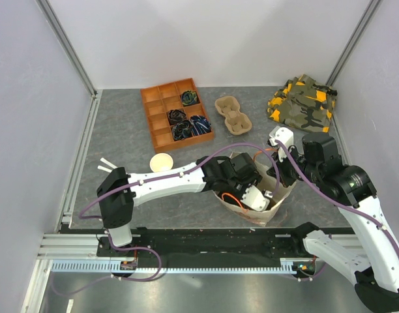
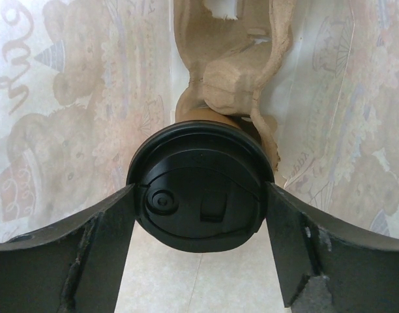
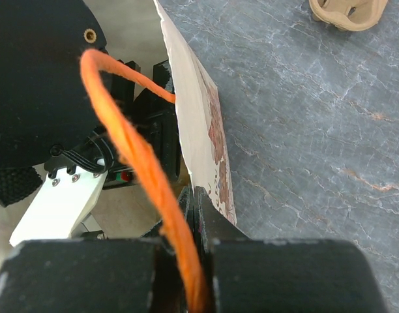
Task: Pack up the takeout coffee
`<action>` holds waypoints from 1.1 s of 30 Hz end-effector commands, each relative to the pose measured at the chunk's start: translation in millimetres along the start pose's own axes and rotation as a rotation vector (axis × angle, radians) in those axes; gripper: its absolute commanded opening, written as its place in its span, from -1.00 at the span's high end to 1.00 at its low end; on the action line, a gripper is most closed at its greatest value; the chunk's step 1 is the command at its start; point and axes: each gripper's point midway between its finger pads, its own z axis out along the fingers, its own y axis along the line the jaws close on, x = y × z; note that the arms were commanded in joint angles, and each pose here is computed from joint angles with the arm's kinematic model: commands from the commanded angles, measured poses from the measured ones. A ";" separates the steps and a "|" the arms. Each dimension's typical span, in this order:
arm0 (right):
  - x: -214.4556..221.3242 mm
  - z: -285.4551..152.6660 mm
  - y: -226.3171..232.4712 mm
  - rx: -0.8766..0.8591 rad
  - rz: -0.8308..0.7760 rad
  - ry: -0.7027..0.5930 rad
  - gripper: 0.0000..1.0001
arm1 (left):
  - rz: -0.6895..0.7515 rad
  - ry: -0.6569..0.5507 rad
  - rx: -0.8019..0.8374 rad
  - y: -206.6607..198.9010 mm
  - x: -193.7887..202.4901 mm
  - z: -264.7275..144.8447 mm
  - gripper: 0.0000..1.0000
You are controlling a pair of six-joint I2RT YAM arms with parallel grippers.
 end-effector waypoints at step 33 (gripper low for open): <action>1.9 5.4 -5.5 0.022 -0.017 0.000 1.00 | -0.021 -0.072 -0.019 12.3 -29.0 -49.1 -0.97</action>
